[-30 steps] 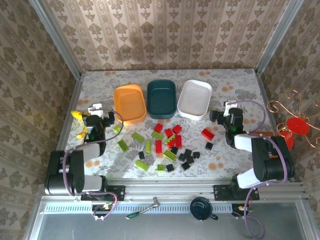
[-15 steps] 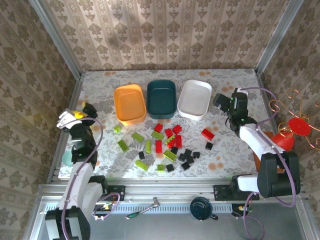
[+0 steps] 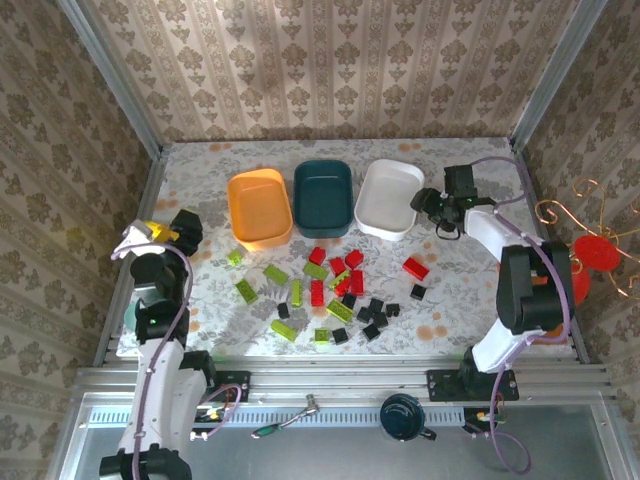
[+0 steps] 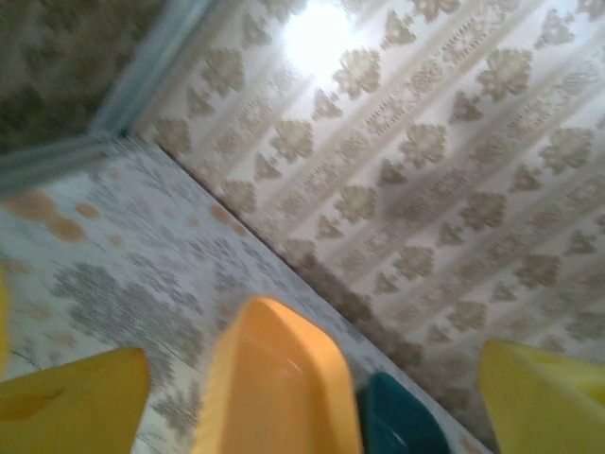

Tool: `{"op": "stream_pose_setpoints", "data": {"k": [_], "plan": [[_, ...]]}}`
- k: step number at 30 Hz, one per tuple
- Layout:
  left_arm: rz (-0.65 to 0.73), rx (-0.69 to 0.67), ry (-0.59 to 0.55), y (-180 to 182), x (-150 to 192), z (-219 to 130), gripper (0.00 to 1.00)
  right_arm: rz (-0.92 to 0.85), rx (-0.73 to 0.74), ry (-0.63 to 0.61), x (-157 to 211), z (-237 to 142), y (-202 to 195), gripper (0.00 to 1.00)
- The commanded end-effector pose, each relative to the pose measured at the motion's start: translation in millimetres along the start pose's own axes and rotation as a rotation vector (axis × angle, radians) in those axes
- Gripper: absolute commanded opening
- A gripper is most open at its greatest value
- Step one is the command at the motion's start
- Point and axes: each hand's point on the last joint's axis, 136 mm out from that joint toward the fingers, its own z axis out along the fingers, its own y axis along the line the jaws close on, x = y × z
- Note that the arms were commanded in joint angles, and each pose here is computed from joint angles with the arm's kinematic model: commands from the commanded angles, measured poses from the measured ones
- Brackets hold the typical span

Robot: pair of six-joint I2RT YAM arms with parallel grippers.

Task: Sort the legos into containers by color
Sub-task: Move the container to the top-center of the table.

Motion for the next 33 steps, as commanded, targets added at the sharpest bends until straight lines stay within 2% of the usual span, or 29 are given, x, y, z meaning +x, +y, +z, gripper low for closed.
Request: {"op": "stream_pose_setpoints", "data": {"k": [1,5,11,15,19,25,27,29,30,31,33], "plan": [[-0.021,0.058,0.234,-21,38,-4,0.82,0.008,0.024,0.119,18,17,2,0.66],[0.027,0.097,0.381,-35,73,-15,0.78,-0.053,0.051,0.171,30,30,3,0.64],[0.165,0.081,0.504,-39,108,-38,0.78,-0.125,0.111,0.234,45,33,-4,0.49],[0.208,0.092,0.558,-43,122,-46,0.78,-0.202,0.171,0.256,54,26,-11,0.39],[0.219,0.114,0.585,-49,130,-49,0.77,-0.259,0.201,0.276,65,16,-16,0.34],[0.239,0.134,0.621,-55,139,-49,0.77,-0.341,0.208,0.274,78,2,-14,0.33],[0.254,0.152,0.637,-60,145,-51,0.77,-0.36,0.211,0.267,81,-2,-11,0.36],[0.28,0.16,0.652,-64,150,-53,0.78,-0.39,0.23,0.217,77,-14,-7,0.6],[0.291,0.158,0.655,-65,151,-54,0.79,-0.404,0.231,0.192,77,-20,-4,0.69],[0.305,0.158,0.663,-66,153,-56,0.8,-0.418,0.219,0.156,76,-29,1,0.75],[0.328,0.159,0.673,-69,155,-60,0.83,-0.44,0.188,0.109,79,-47,11,0.79]]}}
